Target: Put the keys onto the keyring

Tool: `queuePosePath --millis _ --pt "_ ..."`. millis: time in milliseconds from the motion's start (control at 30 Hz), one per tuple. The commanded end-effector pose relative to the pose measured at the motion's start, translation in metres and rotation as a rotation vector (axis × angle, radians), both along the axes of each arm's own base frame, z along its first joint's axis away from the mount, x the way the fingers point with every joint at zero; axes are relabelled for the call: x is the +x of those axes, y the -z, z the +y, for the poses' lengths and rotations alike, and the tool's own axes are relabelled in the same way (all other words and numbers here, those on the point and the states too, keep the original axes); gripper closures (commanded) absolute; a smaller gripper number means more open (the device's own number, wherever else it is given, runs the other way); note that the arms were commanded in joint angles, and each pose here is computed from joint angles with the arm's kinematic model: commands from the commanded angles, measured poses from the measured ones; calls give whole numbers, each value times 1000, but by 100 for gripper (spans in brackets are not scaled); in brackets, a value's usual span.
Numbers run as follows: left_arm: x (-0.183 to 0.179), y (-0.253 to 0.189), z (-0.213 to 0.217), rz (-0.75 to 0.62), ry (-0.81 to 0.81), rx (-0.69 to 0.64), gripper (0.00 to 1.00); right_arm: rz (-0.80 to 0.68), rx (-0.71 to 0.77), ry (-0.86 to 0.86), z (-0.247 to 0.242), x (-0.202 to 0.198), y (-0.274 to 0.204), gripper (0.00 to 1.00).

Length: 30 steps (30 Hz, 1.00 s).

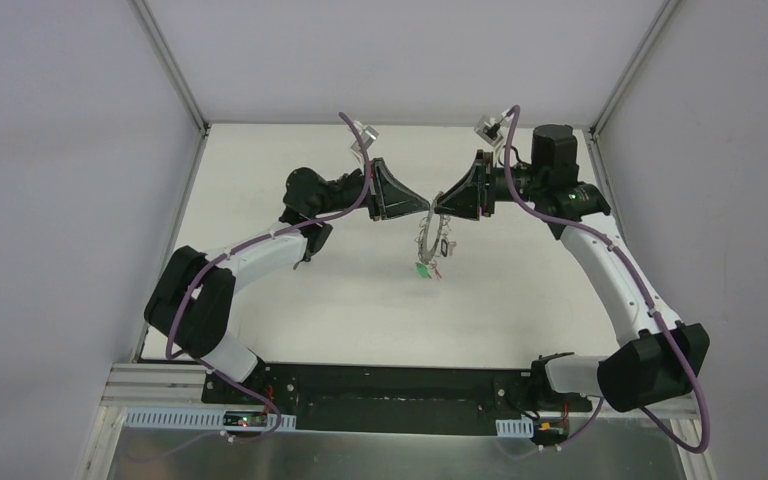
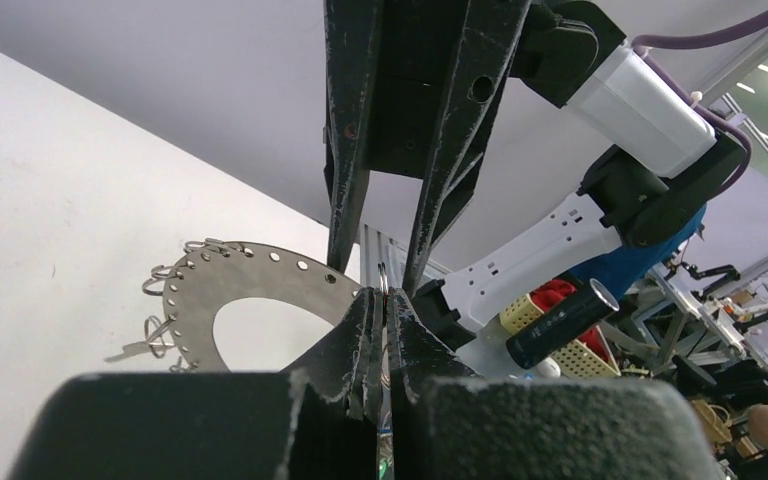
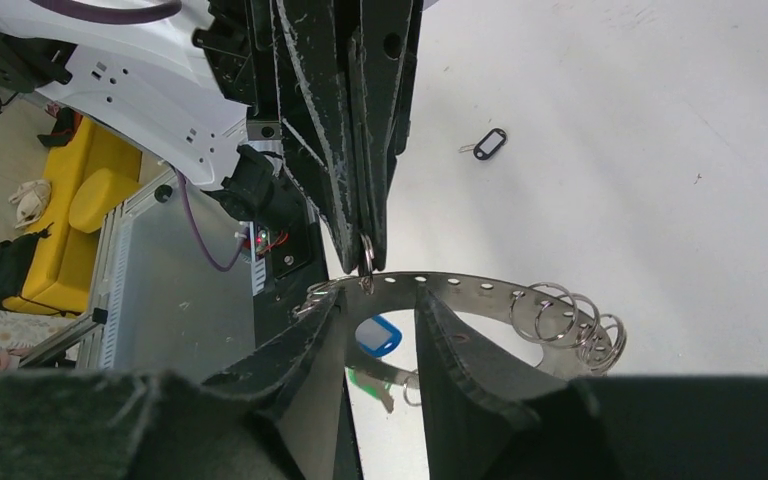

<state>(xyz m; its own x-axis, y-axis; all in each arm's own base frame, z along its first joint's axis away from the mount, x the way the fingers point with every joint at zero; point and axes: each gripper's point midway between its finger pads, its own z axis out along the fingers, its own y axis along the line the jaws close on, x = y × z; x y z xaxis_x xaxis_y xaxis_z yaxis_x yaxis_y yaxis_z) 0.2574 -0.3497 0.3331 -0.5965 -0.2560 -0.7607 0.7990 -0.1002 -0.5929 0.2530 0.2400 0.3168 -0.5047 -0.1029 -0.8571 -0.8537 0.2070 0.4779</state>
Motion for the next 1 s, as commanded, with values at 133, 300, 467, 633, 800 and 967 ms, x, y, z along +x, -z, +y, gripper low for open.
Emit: queuePosePath --millis 133,300,467,633,800,967 --pt "-9 -24 0 -82 6 -81 100 -11 45 -28 5 3 -9 76" --pt "-9 -24 -1 -86 8 -83 100 -3 57 -57 8 0 -9 89" --pt "-8 -23 -1 -91 6 -80 100 4 71 -87 9 -6 -9 91" --pt "-8 -21 -1 -92 5 -79 100 6 73 -97 10 -10 -8 93" --pt "-12 -20 -1 -133 21 -65 100 -44 43 -90 8 -10 -10 100" --pt "-15 -11 1 -216 26 33 75 -208 -173 -69 8 -14 2 100"
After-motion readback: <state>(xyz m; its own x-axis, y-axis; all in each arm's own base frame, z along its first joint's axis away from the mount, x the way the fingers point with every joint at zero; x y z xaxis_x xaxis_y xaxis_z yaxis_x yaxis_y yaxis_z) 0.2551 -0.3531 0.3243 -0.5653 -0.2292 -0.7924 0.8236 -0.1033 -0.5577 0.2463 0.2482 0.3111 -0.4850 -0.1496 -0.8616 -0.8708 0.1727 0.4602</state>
